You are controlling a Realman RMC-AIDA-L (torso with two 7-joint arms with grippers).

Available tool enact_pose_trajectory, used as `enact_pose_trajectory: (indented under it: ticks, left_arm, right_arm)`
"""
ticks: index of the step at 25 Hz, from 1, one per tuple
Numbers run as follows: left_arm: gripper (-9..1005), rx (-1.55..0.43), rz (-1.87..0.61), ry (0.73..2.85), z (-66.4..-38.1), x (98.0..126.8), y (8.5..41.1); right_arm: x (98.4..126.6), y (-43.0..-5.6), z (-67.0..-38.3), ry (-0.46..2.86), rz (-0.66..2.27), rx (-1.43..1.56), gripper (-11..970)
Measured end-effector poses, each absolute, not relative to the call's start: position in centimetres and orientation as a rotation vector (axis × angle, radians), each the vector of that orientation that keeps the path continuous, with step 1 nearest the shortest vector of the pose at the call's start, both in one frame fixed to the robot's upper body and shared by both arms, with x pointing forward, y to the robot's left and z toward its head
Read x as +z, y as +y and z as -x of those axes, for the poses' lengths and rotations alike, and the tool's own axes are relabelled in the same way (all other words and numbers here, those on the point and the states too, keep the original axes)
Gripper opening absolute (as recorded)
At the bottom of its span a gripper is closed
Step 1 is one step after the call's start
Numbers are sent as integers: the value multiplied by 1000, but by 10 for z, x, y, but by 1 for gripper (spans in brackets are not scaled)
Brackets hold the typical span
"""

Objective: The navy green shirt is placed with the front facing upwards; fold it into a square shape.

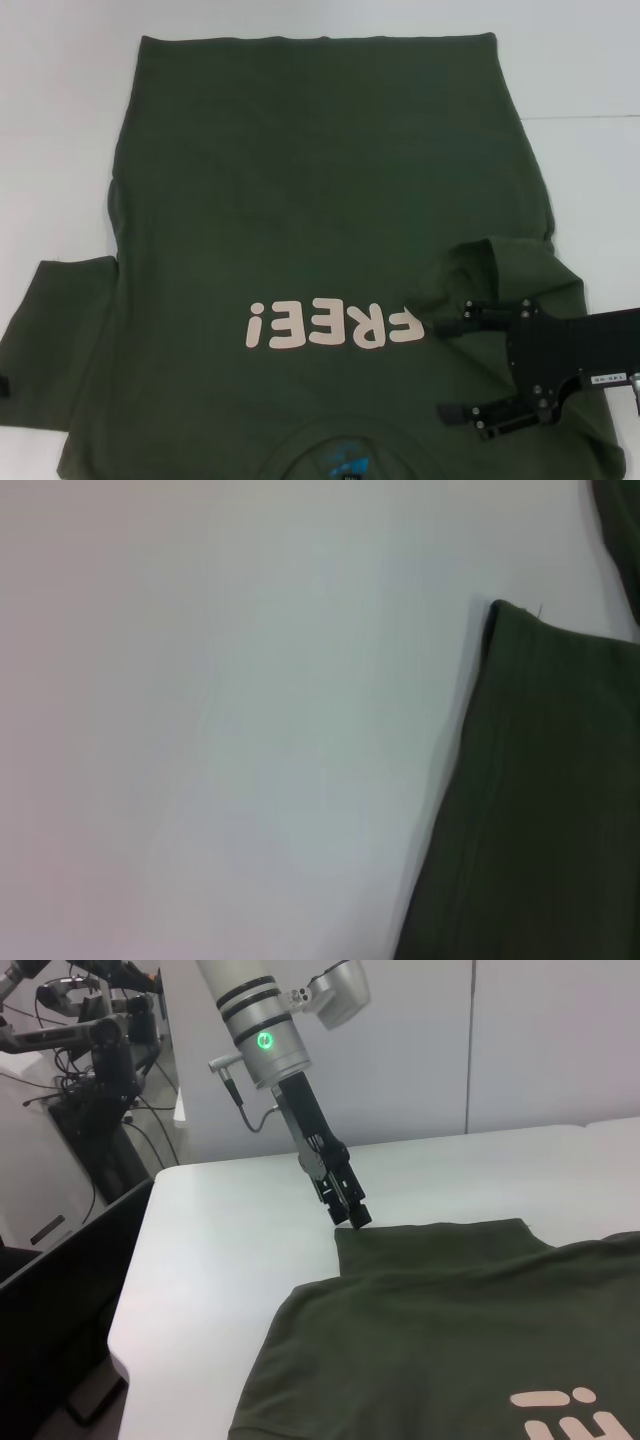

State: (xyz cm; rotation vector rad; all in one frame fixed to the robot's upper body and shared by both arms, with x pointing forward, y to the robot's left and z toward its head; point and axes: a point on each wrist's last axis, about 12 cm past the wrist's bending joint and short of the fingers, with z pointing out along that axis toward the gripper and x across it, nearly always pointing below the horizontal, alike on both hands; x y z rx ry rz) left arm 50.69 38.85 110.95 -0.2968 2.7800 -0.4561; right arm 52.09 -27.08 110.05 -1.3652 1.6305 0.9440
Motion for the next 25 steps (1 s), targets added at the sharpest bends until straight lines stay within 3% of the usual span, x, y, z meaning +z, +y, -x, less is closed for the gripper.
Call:
enact_pose_trajectory:
  ticks: [25]
  left_arm:
    - [759, -460, 277, 2792, -509, 1111, 386]
  right_arm:
    - [1101, -268, -523, 1644, 1382, 940, 927]
